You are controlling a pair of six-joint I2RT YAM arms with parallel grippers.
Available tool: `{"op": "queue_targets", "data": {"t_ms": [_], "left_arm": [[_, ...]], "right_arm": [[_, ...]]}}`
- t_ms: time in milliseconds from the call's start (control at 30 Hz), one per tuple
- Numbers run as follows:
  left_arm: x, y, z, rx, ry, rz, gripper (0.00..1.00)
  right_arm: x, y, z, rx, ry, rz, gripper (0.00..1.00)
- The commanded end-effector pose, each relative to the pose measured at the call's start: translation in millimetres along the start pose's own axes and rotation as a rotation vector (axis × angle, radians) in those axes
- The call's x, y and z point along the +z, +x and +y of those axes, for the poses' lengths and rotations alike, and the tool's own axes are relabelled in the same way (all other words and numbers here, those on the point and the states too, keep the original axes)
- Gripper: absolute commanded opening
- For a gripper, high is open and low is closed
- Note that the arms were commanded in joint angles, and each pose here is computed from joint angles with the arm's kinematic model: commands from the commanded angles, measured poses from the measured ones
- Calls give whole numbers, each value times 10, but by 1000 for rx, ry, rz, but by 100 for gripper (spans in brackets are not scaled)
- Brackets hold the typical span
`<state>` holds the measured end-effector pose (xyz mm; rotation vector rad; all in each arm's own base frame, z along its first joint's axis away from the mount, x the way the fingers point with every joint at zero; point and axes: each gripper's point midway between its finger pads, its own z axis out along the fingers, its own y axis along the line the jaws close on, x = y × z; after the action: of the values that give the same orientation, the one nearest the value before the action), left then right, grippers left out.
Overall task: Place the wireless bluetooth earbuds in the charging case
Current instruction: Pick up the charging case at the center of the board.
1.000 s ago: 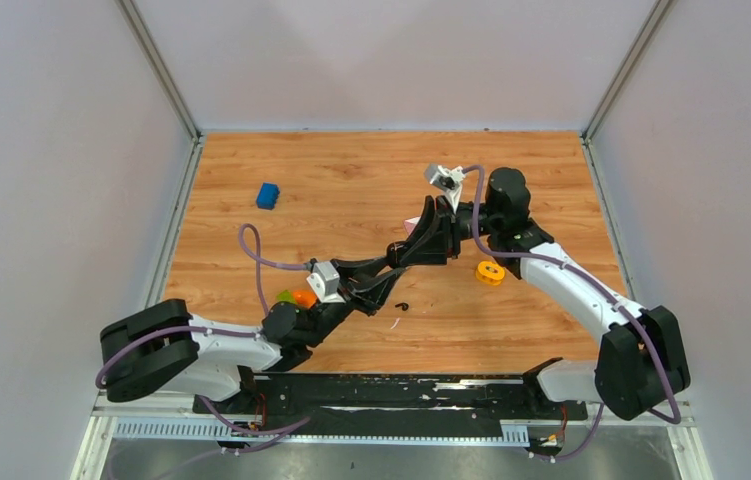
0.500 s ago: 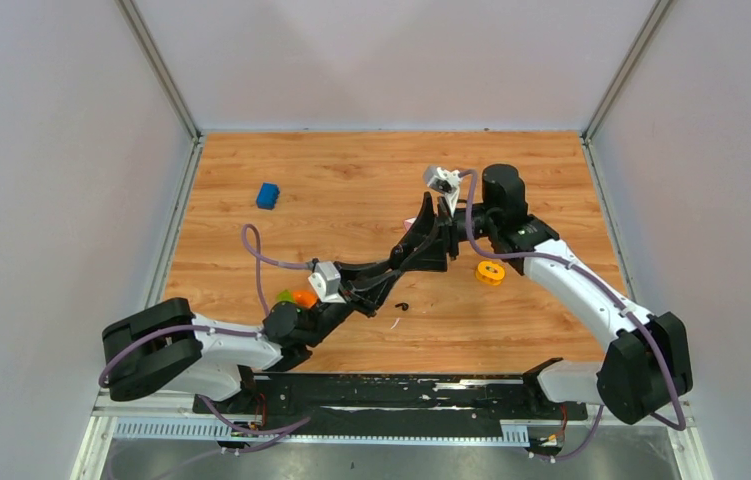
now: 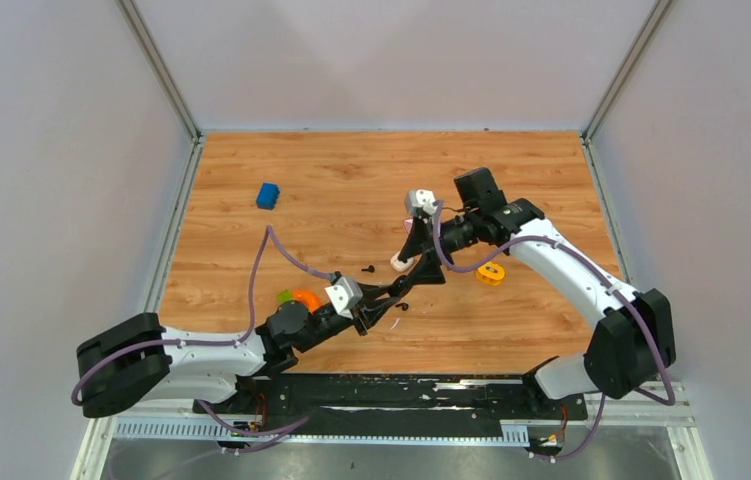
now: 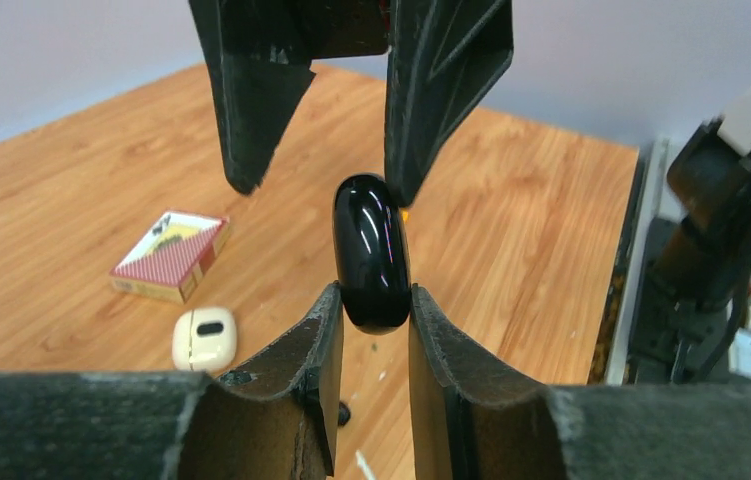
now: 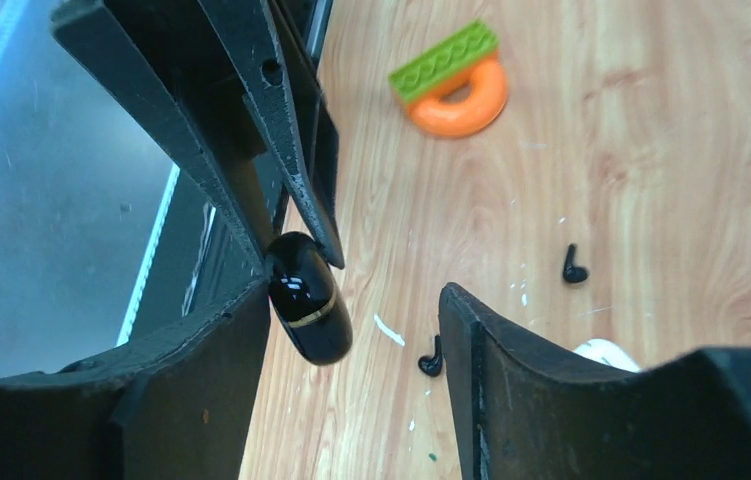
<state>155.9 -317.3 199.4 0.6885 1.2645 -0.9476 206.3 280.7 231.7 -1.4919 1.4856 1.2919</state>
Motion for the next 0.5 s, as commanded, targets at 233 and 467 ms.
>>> {"op": "queue_targets", "data": {"t_ms": [233, 467], "left_arm": [[-36, 721, -240, 118, 193, 300, 0], [-58, 776, -222, 139, 194, 326, 0]], "right_arm": [[250, 682, 162, -204, -106, 228, 59], [341, 1016, 158, -197, -130, 344, 58]]}}
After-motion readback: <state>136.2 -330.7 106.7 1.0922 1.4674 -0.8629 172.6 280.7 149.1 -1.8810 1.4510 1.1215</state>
